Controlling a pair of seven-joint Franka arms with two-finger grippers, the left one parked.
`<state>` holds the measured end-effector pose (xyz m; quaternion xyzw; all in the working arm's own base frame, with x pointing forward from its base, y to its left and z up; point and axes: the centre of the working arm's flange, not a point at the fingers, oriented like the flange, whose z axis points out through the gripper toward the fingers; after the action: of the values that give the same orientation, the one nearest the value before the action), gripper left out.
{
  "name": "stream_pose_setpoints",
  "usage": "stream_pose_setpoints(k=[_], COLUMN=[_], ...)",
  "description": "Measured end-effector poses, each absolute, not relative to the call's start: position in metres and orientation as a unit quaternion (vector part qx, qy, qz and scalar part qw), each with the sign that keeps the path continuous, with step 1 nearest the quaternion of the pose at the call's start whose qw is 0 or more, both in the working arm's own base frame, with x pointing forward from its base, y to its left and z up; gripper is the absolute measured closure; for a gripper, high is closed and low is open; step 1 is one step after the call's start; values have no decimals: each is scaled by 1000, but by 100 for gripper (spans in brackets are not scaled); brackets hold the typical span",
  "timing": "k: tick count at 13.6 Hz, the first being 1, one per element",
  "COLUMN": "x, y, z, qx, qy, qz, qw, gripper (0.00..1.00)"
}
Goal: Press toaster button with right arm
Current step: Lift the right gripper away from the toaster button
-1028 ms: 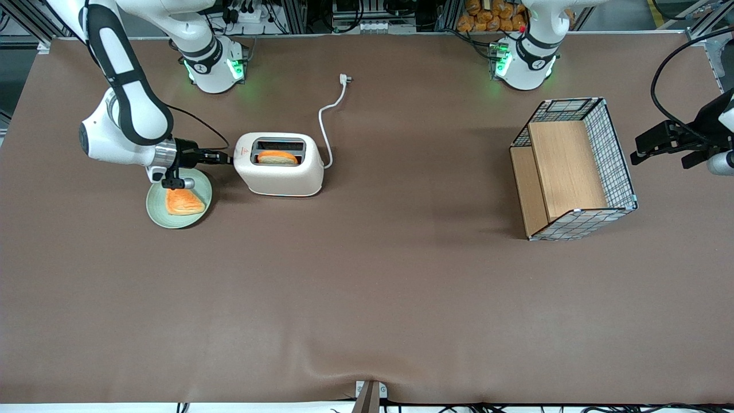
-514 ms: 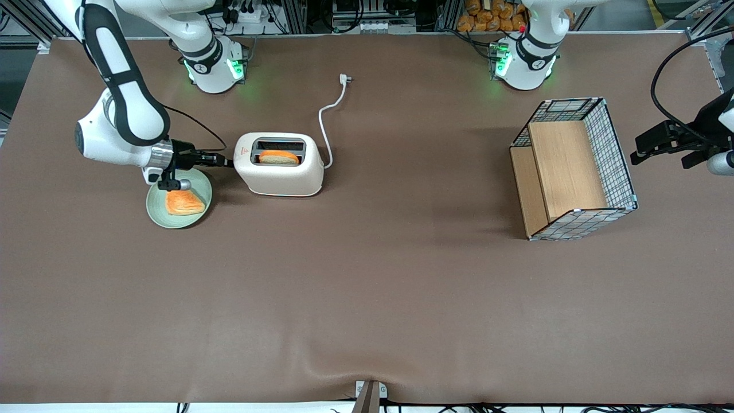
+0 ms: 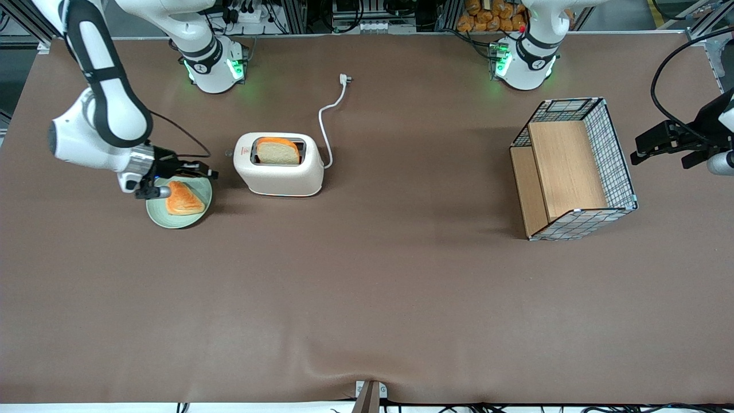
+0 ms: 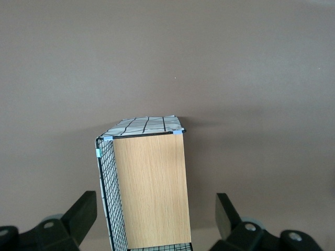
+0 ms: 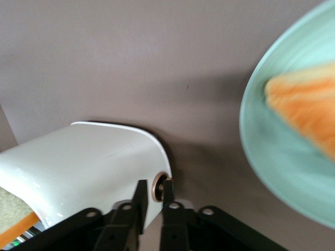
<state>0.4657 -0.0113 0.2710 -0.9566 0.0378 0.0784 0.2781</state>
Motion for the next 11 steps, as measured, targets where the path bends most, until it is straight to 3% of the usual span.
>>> stream_pose_setpoints(k=[4, 7, 11], x=[502, 538, 576], y=[-29, -34, -27], z=[319, 390, 488], qx=[-969, -975, -980], qy=[-26, -92, -149], qz=[50, 43, 59], qw=[241, 197, 117], gripper=[31, 0, 0])
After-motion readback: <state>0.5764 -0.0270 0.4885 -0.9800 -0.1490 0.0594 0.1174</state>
